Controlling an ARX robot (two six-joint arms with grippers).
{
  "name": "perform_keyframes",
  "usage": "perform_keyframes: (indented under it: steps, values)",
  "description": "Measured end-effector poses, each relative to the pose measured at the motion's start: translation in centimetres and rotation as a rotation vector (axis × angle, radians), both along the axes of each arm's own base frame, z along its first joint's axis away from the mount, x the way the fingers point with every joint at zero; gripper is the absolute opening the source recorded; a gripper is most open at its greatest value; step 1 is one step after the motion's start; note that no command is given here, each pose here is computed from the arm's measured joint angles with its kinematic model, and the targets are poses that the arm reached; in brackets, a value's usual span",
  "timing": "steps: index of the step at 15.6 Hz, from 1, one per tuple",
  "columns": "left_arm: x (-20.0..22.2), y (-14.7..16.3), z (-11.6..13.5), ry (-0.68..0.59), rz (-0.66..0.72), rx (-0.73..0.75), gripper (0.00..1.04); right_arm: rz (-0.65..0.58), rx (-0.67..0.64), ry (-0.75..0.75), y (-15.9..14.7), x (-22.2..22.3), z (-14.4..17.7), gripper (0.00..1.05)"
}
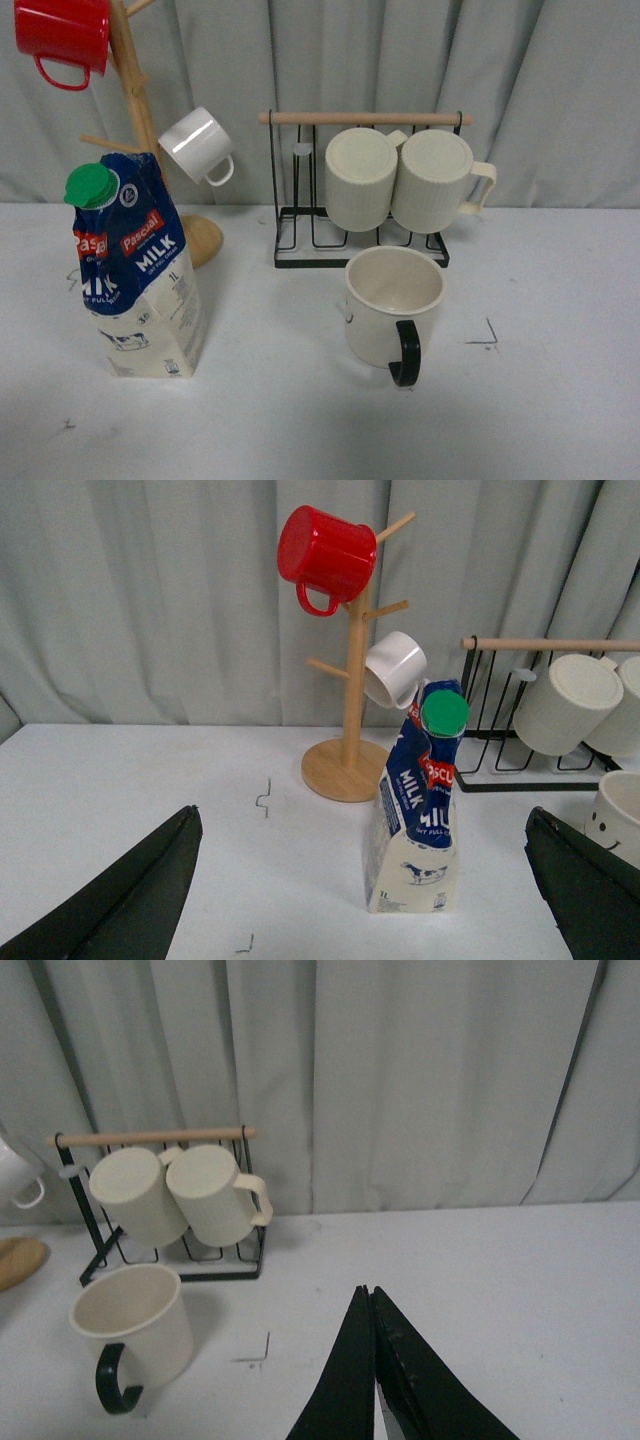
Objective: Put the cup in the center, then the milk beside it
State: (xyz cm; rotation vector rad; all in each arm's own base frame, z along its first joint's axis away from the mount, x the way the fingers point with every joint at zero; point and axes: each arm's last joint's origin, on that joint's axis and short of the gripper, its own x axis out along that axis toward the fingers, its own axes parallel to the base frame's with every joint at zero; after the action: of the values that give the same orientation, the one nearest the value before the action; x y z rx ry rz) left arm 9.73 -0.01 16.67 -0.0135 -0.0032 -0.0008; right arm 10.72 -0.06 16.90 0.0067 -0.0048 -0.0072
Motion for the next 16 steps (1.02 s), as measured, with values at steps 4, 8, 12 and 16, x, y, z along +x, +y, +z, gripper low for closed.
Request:
perform_keyframes:
  steps: [4,8,12,16]
  values:
    - [0.0,0.0,0.0,0.0,0.0,0.0,0.98,0.003,-0.001,0.001,0.0,-1.0,-0.2,0.14]
    - [0.0,0.0,0.0,0.007,0.001,-0.002,0.98,0.003,-0.001,0.0,0.0,-1.0,-0.2,0.62]
    - [2.8,0.0,4.7,0.41,0.098,-0.212,0.98,0.003,-0.001,0.0,0.0,-1.0,-0.2,0.99]
    - [9.9,-1.9,9.3,0.361,-0.014,-0.186,0.98,0.003,-0.002,0.0,0.0,-1.0,-0.2,0.98]
